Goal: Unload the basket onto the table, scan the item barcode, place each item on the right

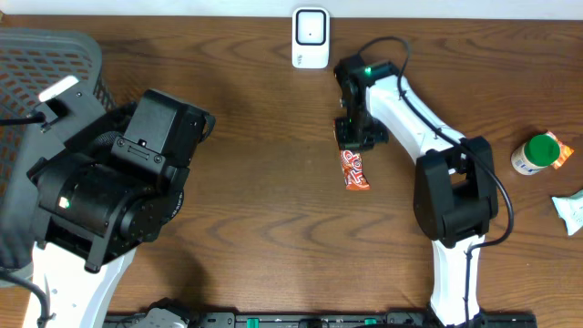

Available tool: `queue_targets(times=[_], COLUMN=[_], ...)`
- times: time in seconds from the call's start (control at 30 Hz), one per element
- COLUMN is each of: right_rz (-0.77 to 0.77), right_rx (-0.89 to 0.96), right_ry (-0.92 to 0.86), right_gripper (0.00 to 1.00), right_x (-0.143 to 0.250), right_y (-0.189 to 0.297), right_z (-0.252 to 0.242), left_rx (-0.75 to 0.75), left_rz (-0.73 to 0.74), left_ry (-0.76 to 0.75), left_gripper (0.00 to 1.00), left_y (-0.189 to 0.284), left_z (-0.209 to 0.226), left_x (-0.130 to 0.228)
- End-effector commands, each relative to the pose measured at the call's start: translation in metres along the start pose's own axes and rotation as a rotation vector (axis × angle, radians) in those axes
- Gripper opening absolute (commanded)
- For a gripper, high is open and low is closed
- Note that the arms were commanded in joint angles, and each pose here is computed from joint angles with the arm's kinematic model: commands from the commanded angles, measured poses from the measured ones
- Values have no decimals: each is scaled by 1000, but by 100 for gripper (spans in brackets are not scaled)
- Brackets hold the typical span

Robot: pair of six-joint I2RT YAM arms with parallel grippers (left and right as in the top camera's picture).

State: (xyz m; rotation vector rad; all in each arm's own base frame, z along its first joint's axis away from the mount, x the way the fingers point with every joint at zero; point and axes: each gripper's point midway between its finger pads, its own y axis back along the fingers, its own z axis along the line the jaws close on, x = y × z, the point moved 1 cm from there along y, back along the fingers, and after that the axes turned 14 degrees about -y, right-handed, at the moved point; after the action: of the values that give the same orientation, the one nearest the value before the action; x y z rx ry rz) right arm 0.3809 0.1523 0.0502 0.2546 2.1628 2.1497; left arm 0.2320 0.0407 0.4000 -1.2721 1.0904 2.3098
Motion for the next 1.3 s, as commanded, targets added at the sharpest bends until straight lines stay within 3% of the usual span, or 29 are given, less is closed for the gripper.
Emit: queue_targets(times=[0.0, 0.03, 0.13, 0.37, 0.4, 0.43, 0.47, 0.5, 0.87, 1.2, 1.27], right_rz=[-54, -46, -13, -49, -66, -82, -99, -110, -168, -187, -201], right_rx=[-48, -43, 11, 220, 247, 266, 283, 295, 530, 585, 578], right_ry=[10, 11, 24, 156, 185, 207, 232, 249, 280, 390, 419], right_gripper=[25, 27, 17, 36, 53, 85, 95, 97, 96, 97, 93], right_x=[-5, -1, 11, 38, 42, 44, 47, 50, 68, 74, 71], right_y=[36, 39, 38, 37, 38, 38, 36, 35, -2, -35, -41], right_z=[4, 3, -3, 2, 6, 11, 16, 19, -8, -17, -14], left_rx=[-17, -17, -17, -17, -17, -17, -17, -17, -17, -17, -17], left_rz=[9, 9, 9, 9, 9, 9, 9, 9, 9, 9, 9], left_ry=[-10, -9, -10, -10, -10, -9, -10, -10, -10, -10, -10], left_gripper=[98, 98, 98, 98, 98, 98, 98, 98, 98, 98, 98], left_y=[0, 0, 0, 0, 0, 0, 0, 0, 0, 0, 0], left_z=[6, 6, 6, 6, 6, 6, 6, 6, 6, 6, 6], left_x=[2, 2, 2, 2, 2, 2, 2, 2, 2, 2, 2])
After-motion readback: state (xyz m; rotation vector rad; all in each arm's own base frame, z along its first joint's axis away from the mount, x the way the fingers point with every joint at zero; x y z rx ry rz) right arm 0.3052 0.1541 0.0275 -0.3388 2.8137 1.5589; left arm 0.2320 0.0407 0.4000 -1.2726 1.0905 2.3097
